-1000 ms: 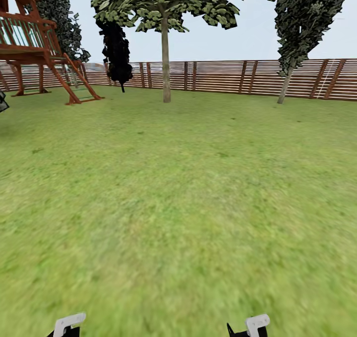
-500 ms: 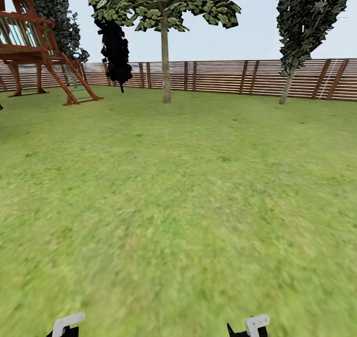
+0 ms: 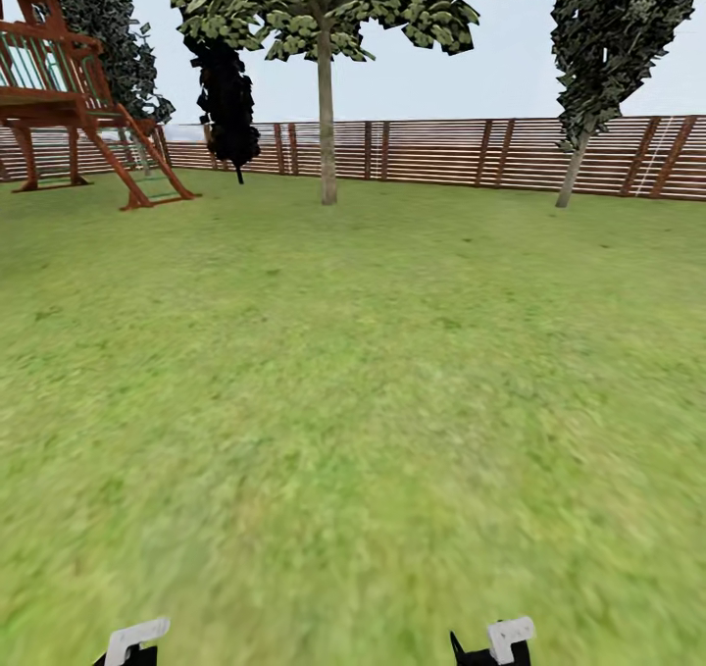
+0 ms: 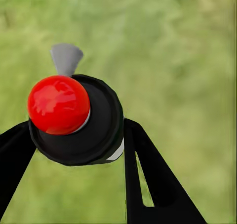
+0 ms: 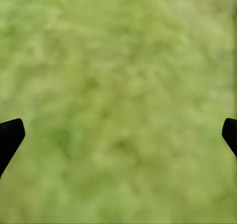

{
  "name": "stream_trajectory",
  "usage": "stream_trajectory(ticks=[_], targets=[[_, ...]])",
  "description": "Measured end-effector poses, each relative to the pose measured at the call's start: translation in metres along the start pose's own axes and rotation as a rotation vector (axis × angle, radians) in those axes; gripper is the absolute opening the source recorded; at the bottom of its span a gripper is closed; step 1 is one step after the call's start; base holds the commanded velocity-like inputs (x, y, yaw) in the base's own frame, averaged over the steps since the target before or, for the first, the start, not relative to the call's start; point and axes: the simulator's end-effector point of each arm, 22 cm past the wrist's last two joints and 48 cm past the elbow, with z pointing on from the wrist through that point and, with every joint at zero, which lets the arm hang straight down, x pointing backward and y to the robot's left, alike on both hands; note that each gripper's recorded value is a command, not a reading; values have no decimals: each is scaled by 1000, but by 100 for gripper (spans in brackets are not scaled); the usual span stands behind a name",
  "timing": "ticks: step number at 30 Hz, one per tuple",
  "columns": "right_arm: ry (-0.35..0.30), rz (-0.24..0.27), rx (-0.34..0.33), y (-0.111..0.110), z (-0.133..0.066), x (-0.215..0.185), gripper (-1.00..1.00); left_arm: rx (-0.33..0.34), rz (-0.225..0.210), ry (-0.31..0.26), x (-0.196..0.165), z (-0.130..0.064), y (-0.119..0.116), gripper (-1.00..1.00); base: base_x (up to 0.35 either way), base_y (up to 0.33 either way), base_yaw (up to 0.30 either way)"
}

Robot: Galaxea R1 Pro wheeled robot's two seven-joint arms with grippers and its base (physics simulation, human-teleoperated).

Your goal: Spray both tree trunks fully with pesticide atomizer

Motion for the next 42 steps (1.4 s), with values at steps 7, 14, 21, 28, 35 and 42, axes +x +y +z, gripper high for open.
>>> stream_trajectory(ticks=[7, 14, 21, 28, 35, 42], targets=[[-1, -8, -8, 1, 0, 0, 100, 1, 0, 1, 0, 0, -1, -100, 339, 0, 0], [0, -12, -1, -4, -1, 1, 100, 0, 0, 0, 0, 0, 0, -100, 339, 0, 0], [3, -15, -1, -5, -1, 2, 100, 0, 0, 1, 0, 0, 0, -100, 339, 0, 0], [15, -9, -9, 2, -2, 6, 100, 0, 0, 2, 0, 0, 0, -100, 339, 0, 0], [20, -7, -12, 4, -3, 8, 100, 1, 1, 2, 0, 0, 0, -100, 339, 0, 0], [21, -7, -12, 4, -3, 9, 100, 1, 0, 2, 1, 0, -1, -100, 339, 0, 0]])
